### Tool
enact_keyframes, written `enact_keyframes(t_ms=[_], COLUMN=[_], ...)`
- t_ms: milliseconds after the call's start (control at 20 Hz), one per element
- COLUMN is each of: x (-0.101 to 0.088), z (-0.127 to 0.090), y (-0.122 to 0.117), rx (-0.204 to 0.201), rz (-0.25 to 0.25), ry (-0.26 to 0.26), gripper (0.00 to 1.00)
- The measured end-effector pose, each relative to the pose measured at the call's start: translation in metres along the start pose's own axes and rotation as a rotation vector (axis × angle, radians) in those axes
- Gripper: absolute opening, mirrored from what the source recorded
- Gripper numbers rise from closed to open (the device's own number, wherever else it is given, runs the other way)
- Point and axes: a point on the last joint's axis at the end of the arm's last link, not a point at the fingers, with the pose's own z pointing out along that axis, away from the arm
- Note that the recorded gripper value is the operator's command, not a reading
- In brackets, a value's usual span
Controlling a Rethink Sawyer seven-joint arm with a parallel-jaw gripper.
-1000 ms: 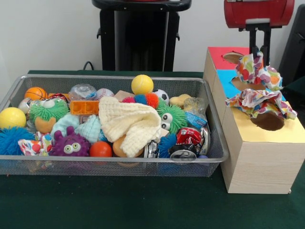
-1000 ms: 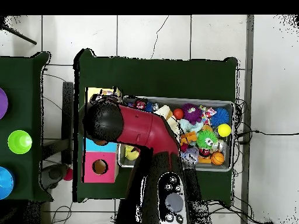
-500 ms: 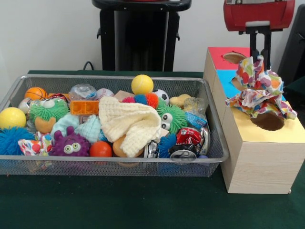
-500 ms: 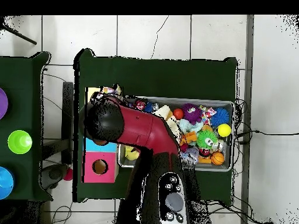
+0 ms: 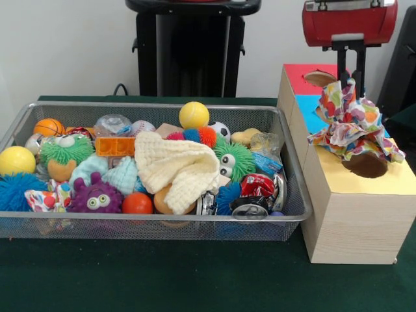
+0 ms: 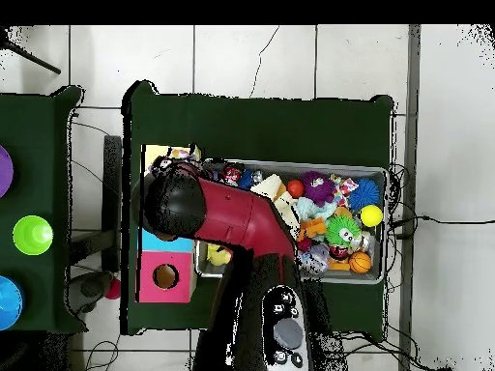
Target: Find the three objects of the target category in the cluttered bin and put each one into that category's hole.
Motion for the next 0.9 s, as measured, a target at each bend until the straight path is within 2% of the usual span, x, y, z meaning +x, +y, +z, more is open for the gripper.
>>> enact_keyframes(t_ms=[400,900], x=[0.01,0.028], z=[0.006,0.027], y=[-0.004,-0.013], rx=[0.005,0.01], rz=[0.01,0.053], ry=[0.025,0.066], gripper=[0.0,0.0])
